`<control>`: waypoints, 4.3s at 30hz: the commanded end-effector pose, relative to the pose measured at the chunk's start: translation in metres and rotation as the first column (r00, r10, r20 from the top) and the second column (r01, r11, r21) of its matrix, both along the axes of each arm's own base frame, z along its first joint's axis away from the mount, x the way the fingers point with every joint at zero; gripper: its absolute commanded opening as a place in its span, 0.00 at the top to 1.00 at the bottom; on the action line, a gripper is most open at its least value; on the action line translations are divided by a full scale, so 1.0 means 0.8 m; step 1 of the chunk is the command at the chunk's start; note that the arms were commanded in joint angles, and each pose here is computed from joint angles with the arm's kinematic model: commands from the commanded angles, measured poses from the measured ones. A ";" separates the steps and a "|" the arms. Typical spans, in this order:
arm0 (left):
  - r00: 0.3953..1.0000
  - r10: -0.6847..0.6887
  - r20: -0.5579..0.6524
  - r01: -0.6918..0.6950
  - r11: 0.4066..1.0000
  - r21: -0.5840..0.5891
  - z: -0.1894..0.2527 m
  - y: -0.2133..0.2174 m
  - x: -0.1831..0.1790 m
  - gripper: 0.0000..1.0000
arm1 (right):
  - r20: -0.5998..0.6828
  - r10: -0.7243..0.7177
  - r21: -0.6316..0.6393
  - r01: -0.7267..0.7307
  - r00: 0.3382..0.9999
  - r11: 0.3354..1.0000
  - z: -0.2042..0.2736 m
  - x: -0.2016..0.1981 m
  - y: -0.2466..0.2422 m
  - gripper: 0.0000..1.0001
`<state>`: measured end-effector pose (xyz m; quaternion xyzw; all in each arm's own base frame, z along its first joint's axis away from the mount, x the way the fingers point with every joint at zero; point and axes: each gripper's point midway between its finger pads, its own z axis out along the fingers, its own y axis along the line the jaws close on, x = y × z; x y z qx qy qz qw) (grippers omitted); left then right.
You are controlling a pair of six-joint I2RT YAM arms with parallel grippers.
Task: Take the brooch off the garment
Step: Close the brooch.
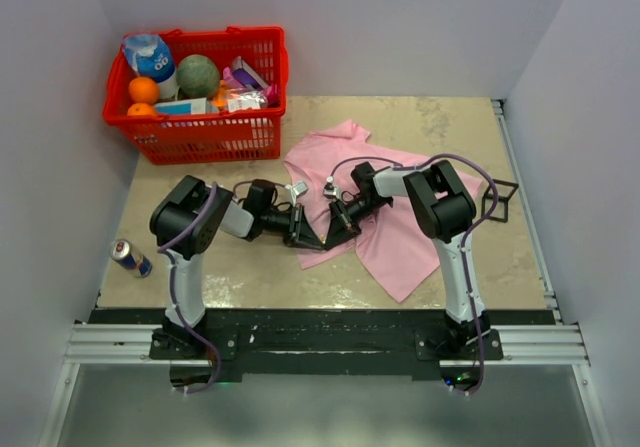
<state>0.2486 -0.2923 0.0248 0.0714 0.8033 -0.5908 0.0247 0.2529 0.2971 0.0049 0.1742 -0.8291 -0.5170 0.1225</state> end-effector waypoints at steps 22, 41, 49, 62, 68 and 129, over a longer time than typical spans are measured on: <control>0.996 -0.012 0.083 0.017 0.998 -0.058 0.021 0.016 0.011 1.00 | -0.069 -0.008 -0.251 -0.010 0.998 0.968 -0.081 -0.024 -0.036 1.00; 0.999 -0.031 0.028 0.032 0.999 -0.037 -0.006 0.002 0.015 1.00 | -0.072 -0.010 -0.251 -0.009 0.997 0.968 -0.082 -0.025 -0.037 1.00; 0.998 -0.047 0.031 0.048 0.997 -0.052 0.002 0.006 0.004 1.00 | -0.073 -0.011 -0.251 -0.008 0.997 0.968 -0.082 -0.025 -0.036 1.00; 0.995 -0.058 0.079 0.066 0.991 -0.114 0.027 -0.003 0.005 1.00 | -0.079 -0.008 -0.248 -0.012 0.997 0.969 -0.084 -0.024 -0.035 1.00; 0.996 -0.060 0.062 0.067 0.991 -0.115 0.024 -0.007 0.008 1.00 | -0.076 -0.007 -0.250 -0.012 0.997 0.968 -0.084 -0.025 -0.035 1.00; 0.997 -0.079 -0.013 0.080 0.982 0.174 -0.081 -0.004 0.008 0.84 | 0.038 0.045 -0.266 -0.033 0.998 0.963 -0.081 -0.014 -0.033 1.00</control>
